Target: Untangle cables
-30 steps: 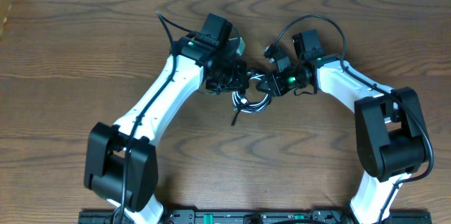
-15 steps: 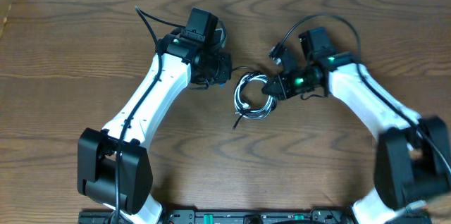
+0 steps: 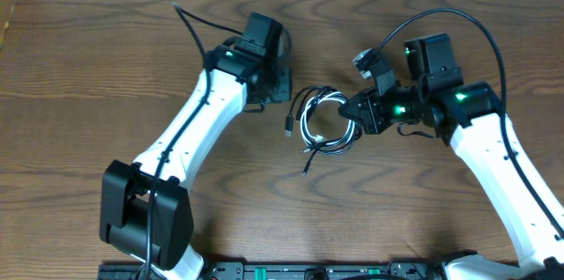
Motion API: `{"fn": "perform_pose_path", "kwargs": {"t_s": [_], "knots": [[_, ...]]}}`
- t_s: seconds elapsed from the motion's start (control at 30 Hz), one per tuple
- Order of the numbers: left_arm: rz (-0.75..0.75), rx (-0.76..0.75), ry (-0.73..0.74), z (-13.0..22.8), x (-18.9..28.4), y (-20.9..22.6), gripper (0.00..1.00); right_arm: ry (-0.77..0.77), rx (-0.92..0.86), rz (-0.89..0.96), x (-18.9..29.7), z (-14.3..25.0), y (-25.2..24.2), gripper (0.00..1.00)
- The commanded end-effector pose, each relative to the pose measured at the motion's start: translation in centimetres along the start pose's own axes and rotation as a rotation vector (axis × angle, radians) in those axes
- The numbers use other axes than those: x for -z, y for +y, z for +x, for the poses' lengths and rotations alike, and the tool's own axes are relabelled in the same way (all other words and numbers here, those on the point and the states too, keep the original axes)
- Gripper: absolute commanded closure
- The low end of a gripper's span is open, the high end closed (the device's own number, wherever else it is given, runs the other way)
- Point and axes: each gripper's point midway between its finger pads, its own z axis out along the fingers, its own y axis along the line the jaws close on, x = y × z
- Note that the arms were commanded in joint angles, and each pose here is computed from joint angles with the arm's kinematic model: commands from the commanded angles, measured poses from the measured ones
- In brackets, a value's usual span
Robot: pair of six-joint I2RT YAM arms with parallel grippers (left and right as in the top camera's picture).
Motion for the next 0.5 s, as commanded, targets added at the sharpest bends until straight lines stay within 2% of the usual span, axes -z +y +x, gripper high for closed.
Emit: {"fn": "perform_pose_path", "kwargs": {"t_s": [0.0, 0.1, 0.17, 0.33, 0.47], "knots": [[0.025, -0.037, -0.029, -0.2, 1.1, -1.1, 0.93, -0.024, -0.104, 0.16, 0.7, -0.3, -2.3, 0.99], [0.064, -0.027, -0.122, -2.0, 4.2, -2.3, 0.92, -0.067, -0.301, 0.361, 1.6, -0.2, -5.7, 0.99], [0.114, 0.048, -0.184, -2.6, 6.7, -3.3, 0.87, -0.13, -0.42, 0.447, 2.2, -0.7, -7.2, 0.99], [0.21, 0.147, -0.122, -1.1, 6.8, -5.8, 0.87, -0.208, -0.529, 0.551, 2.9, -1.2, -8.6, 0.99], [0.228, 0.206, -0.077, -0.3, 5.4, -7.6, 0.87, -0.221, -0.534, 0.585, 2.9, -1.2, -8.6, 0.99]]}}
